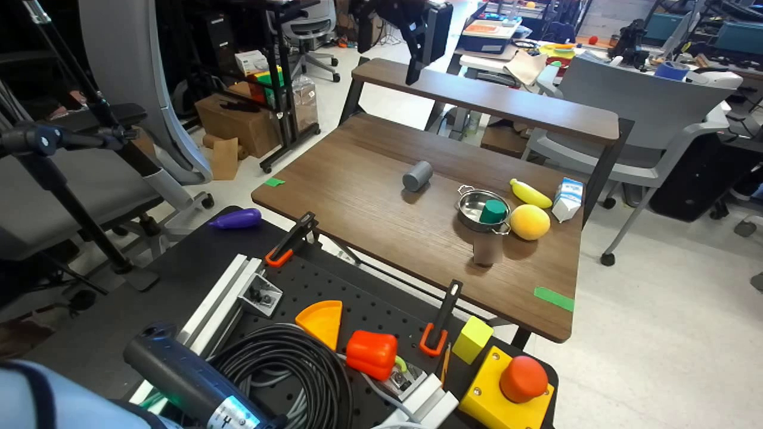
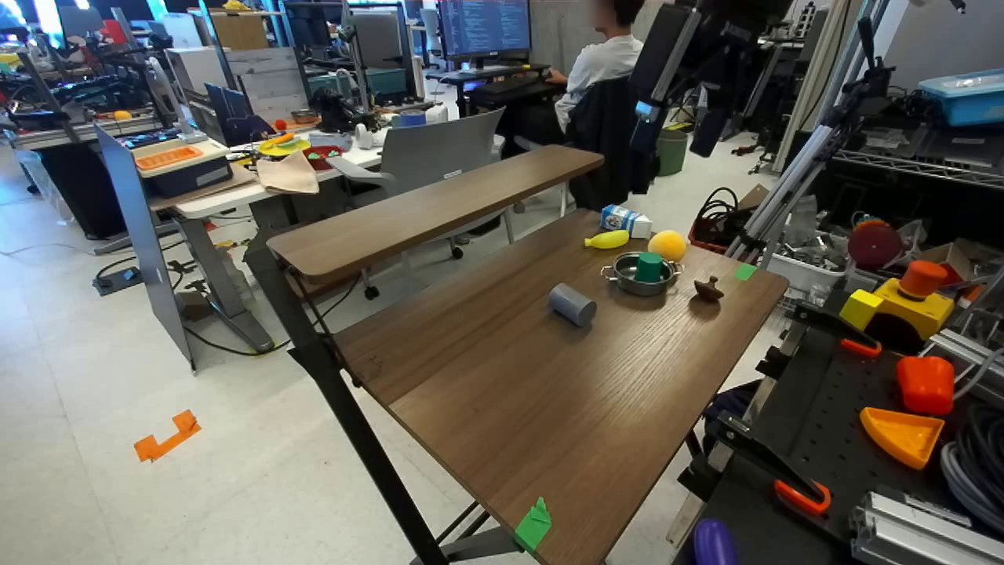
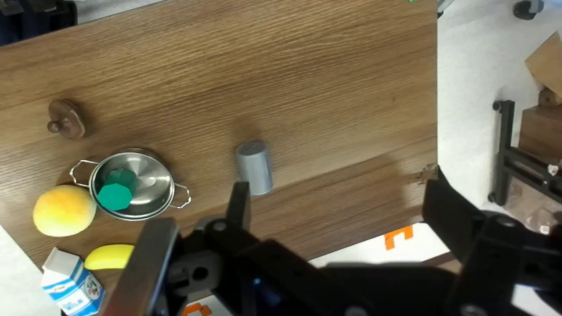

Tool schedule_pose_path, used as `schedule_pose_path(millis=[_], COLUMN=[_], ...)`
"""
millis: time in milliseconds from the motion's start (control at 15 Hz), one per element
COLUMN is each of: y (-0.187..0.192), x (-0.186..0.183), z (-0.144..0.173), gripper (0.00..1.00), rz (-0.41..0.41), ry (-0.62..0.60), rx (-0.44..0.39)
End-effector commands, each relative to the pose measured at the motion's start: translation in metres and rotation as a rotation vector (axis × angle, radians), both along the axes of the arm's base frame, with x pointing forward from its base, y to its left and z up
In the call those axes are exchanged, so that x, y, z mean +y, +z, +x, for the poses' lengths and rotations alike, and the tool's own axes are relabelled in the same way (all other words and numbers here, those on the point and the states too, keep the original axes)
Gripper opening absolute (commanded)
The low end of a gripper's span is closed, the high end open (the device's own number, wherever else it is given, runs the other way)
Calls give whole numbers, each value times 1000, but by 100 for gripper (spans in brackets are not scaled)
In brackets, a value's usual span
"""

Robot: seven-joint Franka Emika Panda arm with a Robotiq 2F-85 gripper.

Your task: Move the orange plushy to the left

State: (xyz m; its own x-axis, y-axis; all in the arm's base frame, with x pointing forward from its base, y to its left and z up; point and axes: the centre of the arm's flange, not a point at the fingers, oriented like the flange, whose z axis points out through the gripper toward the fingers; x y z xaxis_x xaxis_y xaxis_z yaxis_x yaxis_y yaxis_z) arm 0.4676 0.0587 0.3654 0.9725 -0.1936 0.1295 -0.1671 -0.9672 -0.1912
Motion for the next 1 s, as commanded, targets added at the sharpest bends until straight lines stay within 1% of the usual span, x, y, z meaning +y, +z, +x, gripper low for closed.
schedule_pose_path(millis=[0, 133, 467, 867, 933], y=[-12, -18, -46, -103, -115], x=[-30, -57, -134, -208, -218], z=[22, 29, 47, 80, 84], gripper=[100, 100, 100, 100, 100], rz=[31, 41, 79, 116, 120], ry=[-144, -257, -522, -845, -899], rx=[-16, -21, 23, 3, 10])
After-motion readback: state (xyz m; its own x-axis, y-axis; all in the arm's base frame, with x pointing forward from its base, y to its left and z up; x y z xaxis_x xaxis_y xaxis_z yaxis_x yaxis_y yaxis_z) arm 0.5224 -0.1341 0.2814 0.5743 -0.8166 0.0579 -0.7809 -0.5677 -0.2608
